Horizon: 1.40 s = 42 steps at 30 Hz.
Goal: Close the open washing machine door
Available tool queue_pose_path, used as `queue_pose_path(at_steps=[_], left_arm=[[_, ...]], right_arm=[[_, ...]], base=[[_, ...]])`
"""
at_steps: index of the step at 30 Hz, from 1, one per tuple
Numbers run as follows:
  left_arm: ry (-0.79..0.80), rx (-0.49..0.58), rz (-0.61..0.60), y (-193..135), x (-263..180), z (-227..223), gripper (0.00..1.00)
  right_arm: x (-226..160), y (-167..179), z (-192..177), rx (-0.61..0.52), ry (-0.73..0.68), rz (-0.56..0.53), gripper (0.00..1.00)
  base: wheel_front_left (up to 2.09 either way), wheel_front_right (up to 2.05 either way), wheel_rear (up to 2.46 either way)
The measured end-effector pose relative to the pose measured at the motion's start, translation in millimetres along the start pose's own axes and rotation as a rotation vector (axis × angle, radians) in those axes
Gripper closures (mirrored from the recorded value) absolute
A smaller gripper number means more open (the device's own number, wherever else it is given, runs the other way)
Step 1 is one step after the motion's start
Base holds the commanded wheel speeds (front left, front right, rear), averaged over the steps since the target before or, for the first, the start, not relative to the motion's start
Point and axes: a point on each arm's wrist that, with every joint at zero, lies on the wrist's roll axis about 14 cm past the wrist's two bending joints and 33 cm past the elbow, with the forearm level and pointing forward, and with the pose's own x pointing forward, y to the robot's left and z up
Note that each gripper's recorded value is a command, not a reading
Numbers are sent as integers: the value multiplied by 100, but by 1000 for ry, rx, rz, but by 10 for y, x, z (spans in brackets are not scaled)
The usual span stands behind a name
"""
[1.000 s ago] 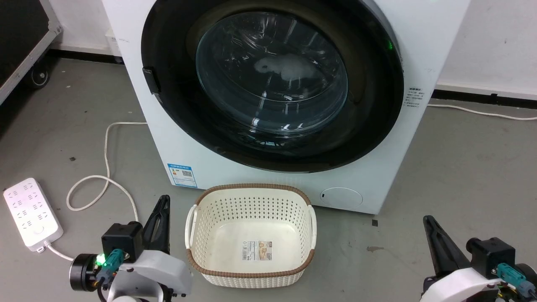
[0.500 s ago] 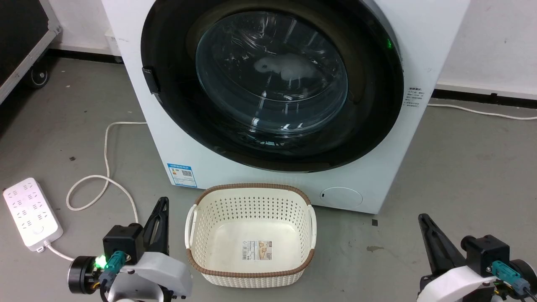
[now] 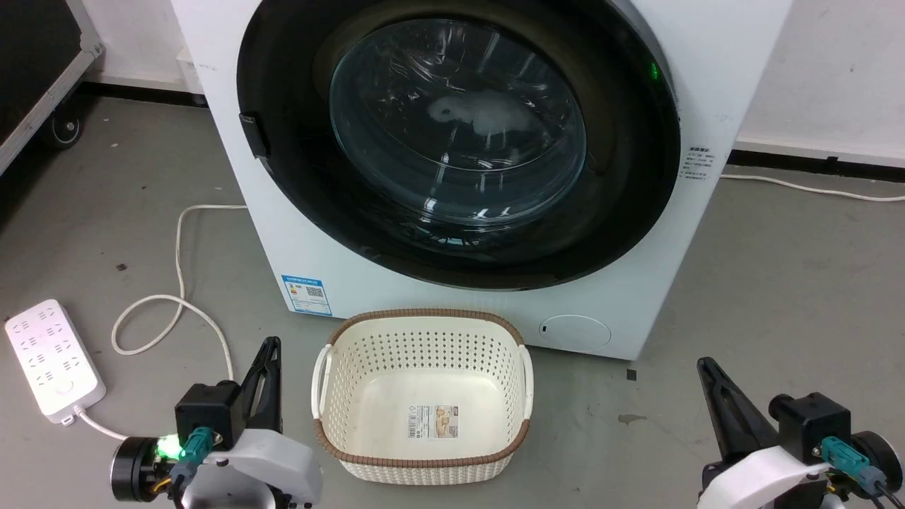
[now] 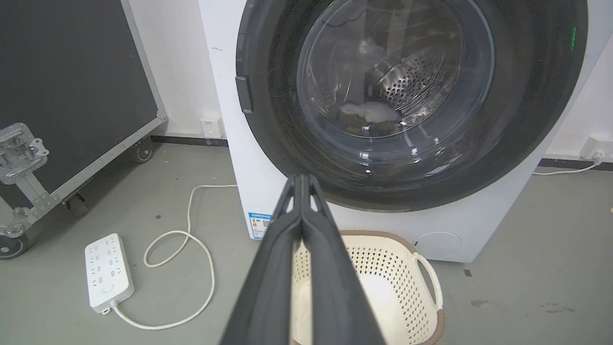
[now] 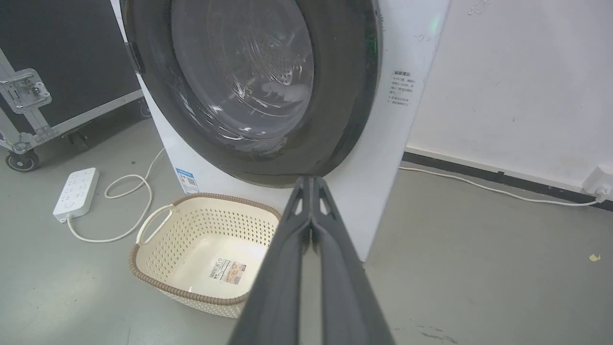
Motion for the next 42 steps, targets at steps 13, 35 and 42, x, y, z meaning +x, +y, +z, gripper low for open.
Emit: queue_pose_path(at_steps=[13,35,42], left_arm=[[10,21,17,15,-22,-6,100],[24,40,34,31,-43,-23,100],[24,40,34,31,-43,-23,100]], right_arm=[[8,47,22,-13,3,14,100],[15,93,46,-23,3,28,100],[16,93,47,-23,2,28,100]], base=[[0,0,0],[0,0,0],[0,0,0]])
